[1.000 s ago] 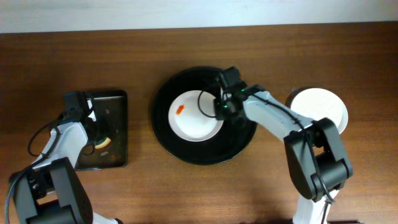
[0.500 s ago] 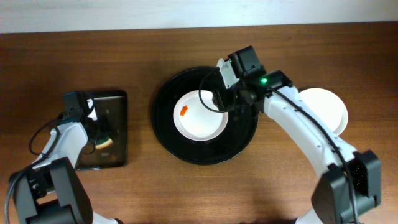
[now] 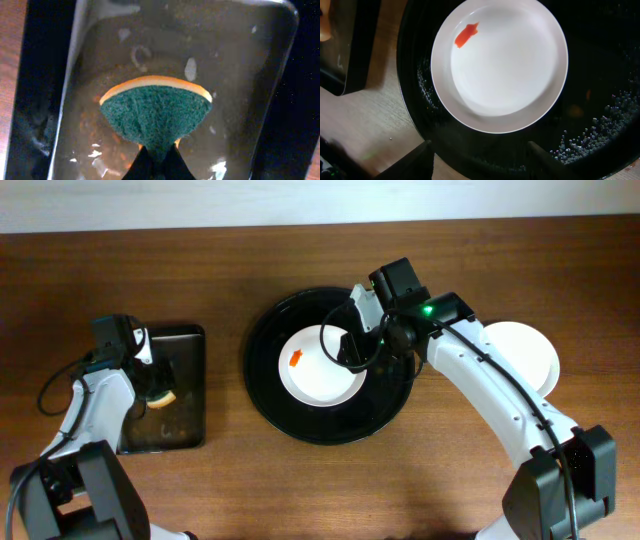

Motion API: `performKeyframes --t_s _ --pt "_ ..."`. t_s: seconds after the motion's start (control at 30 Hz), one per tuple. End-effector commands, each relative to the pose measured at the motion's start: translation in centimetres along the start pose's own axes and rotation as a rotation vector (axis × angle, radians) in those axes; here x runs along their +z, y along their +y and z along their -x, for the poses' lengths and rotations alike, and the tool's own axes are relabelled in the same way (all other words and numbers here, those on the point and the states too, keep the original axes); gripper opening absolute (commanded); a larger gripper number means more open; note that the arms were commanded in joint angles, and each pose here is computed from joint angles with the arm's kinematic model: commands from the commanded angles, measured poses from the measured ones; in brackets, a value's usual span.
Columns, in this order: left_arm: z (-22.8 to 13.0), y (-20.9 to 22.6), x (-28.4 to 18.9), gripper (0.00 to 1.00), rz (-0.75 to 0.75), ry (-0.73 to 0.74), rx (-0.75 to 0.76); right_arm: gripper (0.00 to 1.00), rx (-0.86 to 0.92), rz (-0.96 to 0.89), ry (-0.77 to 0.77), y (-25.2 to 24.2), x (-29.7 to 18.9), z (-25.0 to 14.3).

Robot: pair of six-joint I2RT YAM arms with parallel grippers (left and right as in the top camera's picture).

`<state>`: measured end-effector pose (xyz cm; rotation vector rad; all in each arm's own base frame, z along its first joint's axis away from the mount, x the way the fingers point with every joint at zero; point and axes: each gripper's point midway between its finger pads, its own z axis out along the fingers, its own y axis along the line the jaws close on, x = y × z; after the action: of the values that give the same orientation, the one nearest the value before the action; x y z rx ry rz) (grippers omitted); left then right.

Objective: Clean dirty plates on tray and stack at the side

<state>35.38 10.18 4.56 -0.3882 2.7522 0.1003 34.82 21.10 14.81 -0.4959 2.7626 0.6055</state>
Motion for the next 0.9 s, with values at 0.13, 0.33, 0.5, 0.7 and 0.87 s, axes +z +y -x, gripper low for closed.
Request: performKeyframes --t_s 0.13,0.33,0.5,0.7,0.87 --pt "-1.3 0.0 3.2 0.37 -0.001 0.067 0.018 0.59 0.011 0.016 -0.003 0.2 -0.1 0.2" --pt "-0.4 -0.4 5.1 0.11 -0.020 0.033 0.013 0.59 0.030 0.024 -0.002 0.3 -0.1 0.1" --pt "-1.7 -1.1 4.2 0.00 -0.061 0.113 0.011 0.58 0.033 0.022 0.009 0.3 -0.1 -0.1" --pt "0.9 -0.8 -1.7 0.03 -0.051 0.043 0.013 0.58 0.033 0.022 0.009 0.3 -0.1 -0.1" --pt "-2.0 -0.4 0.8 0.33 -0.026 0.146 -0.009 0.58 0.033 0.022 0.009 0.3 -0.1 -0.1"
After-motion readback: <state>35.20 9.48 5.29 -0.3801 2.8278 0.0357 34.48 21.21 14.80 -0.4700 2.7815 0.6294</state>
